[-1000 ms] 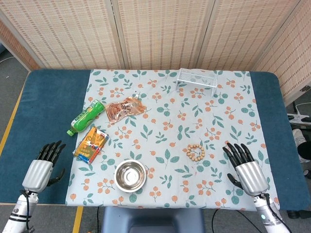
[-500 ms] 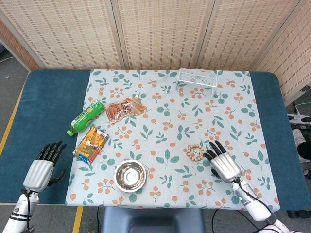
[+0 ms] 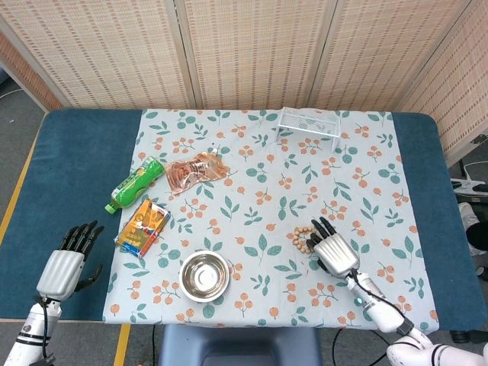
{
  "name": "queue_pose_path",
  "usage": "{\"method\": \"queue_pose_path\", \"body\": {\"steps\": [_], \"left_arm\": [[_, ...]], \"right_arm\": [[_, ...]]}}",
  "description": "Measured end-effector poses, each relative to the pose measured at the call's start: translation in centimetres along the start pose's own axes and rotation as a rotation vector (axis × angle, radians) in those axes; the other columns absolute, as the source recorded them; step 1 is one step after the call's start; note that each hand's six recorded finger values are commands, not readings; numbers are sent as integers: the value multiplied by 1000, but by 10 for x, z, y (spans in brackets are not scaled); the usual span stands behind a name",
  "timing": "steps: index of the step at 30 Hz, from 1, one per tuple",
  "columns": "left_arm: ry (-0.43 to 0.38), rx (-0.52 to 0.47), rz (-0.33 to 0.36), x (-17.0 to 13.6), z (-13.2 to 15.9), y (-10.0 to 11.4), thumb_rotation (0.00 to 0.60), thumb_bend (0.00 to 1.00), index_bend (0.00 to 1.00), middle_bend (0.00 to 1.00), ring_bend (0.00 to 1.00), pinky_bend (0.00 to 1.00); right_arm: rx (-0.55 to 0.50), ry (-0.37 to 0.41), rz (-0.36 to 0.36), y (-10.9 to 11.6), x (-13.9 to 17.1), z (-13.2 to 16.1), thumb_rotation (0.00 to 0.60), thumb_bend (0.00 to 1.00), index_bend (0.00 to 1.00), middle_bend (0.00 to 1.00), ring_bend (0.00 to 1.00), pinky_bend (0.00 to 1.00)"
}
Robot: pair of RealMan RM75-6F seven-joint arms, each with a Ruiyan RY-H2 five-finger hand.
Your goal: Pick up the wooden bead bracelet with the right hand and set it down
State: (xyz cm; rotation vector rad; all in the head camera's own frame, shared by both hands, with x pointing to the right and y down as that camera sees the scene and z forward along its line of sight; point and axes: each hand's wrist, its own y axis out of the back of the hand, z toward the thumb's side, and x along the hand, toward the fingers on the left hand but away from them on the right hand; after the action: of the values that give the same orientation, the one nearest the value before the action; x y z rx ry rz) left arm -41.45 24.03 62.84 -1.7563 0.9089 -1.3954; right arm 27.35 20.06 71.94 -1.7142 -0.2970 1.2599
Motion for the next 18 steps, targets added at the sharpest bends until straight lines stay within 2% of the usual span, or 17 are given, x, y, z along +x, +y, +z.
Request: {"method": "queue_pose_path", "body": {"steps": [7,13,18], "left_arm": [[3,-1,-3,1,-1,0,600,427,0,0,0,99],[3,0,-7,1,-1,-1,600,428,0,0,0,99],[4,0,-6,1,-1,0,600,428,0,0,0,99]], "right_arm": [[27,16,16,-3,-10,7,600,260,434,347,19,0],[50,27,19,-5,-13,11,600,265,574,433,120,0],[79,33,29,-9,-16,15,600,267,604,468,147,0]]}}
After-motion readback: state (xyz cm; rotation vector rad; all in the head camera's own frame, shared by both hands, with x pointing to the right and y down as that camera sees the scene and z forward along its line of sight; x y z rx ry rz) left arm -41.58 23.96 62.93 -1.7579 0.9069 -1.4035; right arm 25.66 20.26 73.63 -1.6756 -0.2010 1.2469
